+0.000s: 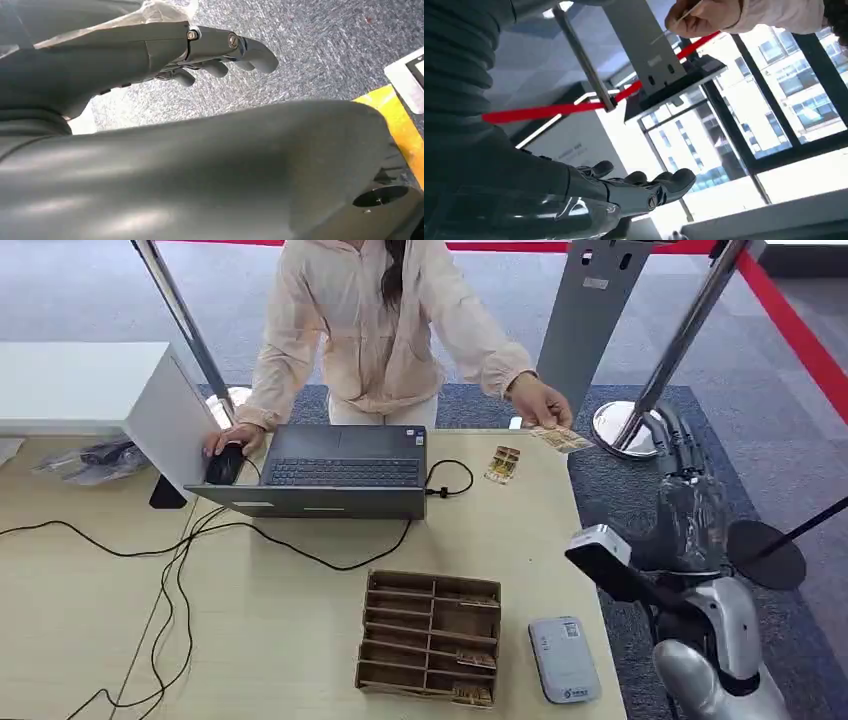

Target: Pass the card to the sensor for recognition and then transmit it.

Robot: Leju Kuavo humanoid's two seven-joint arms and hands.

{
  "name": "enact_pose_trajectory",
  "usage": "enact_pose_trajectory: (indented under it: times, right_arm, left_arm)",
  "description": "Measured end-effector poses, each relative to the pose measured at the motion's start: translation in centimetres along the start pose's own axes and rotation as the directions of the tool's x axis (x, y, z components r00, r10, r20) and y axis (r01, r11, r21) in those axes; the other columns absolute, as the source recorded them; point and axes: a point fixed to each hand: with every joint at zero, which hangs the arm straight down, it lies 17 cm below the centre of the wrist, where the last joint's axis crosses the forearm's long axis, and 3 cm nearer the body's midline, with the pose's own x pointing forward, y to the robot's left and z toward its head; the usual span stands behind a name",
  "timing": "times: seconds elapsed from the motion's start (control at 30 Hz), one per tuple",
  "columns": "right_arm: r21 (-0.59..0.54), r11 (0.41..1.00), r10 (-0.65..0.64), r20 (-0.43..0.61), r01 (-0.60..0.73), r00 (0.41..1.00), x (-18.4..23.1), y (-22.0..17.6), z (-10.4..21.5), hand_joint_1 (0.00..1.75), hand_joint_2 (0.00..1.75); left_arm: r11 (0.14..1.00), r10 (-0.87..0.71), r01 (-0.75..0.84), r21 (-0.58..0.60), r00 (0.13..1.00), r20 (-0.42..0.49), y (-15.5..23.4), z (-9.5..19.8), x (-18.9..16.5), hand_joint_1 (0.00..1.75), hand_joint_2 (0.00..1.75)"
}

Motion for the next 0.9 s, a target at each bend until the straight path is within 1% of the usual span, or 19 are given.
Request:
enact_pose_trajectory:
  times: [0.13,0.27,0.4,0.5,0.73,0.9]
  right_arm:
    - [-0.031,0.996,0.088,0.082,-0.086,0.993,3.2,-1.3,-0.8,0.0,1.75]
    - [-0.042,0.994,0.108,0.144,-0.103,0.984,5.6,-2.0,-1.1,0.0,1.75]
    - [-0.028,0.992,0.124,0.206,-0.121,0.971,8.0,-1.9,-1.3,0.0,1.75]
    - [-0.002,0.991,0.131,0.265,-0.136,0.955,10.0,-1.1,-1.2,0.0,1.75]
    - [0.064,0.985,0.123,0.391,-0.16,0.912,14.6,1.5,0.1,0.0,1.75]
    - [0.104,0.979,0.108,0.455,-0.173,0.884,17.2,3.2,1.0,0.0,1.75]
  left_arm:
    - [1.0,-0.001,0.001,-0.002,1.0,0.0,-0.2,0.0,0.1,0.0,0.0]
    - [1.0,-0.002,0.002,-0.005,1.0,-0.003,-0.3,0.1,0.1,0.0,0.0]
    - [1.0,-0.006,0.006,-0.008,1.0,-0.002,-0.5,0.1,0.1,0.0,0.0]
    - [1.0,-0.011,0.011,-0.01,1.0,0.0,-0.6,0.1,0.2,0.0,0.0]
    - [0.999,-0.039,0.039,-0.017,0.999,0.007,-1.0,0.2,0.4,0.0,0.0]
    - [0.998,-0.051,0.051,-0.023,0.999,0.006,-1.3,0.3,0.5,0.0,0.0]
